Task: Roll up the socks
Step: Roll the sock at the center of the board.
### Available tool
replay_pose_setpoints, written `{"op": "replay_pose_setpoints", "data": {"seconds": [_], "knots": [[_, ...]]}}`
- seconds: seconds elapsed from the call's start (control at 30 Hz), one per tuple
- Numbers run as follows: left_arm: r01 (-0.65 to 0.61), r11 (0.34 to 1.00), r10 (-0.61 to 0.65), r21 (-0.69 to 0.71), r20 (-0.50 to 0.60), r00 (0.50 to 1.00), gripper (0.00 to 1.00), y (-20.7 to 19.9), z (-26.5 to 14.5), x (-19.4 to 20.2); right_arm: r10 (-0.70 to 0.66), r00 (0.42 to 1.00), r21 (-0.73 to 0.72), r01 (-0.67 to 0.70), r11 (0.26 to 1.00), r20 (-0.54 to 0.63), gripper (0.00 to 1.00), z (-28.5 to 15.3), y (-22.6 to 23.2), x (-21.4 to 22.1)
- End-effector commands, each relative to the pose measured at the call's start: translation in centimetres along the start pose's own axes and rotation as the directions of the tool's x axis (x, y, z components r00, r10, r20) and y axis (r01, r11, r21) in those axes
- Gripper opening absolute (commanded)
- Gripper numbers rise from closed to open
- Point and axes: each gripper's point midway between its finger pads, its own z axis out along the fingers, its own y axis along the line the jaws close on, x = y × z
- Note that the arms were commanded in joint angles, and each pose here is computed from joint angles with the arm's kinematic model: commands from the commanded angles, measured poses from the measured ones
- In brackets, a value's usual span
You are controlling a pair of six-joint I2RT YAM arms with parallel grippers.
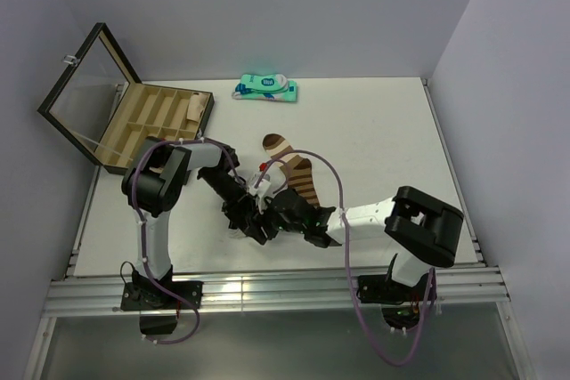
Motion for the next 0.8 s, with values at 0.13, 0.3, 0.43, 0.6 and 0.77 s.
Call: {"op": "replay_pose_setpoints", "data": {"seconds": [0.13,0.3,0.43,0.6,0.77], "knots": [[-0.022,1.000,0.022,0.000,-0.004,1.000,0.02,-0.1,0.0,-0.5,-0.032,0.999,0.035,0.032,0.999,0.011,0.55,1.4,-0.5,-0.4],[-0.025,1.000,0.025,0.000,-0.004,1.000,0.02,-0.1,-0.1,-0.6,-0.034,0.999,0.039,0.035,0.999,-0.011,0.49,1.7,-0.7,0.5],[-0.022,1.000,0.022,-0.001,-0.006,1.000,0.02,-0.1,-0.1,-0.6,-0.035,0.999,0.042,0.036,0.998,-0.028,0.45,1.8,-0.7,1.2],[-0.019,1.000,0.019,-0.006,-0.003,1.000,0.02,0.0,-0.2,-0.6,-0.036,0.998,0.062,0.039,0.997,-0.048,0.45,1.9,-0.9,1.8],[-0.018,1.000,0.018,-0.003,0.003,1.000,0.04,-0.2,-0.2,-0.8,-0.036,0.996,0.092,0.043,0.995,-0.076,0.42,2.2,-1.3,2.7]]}}
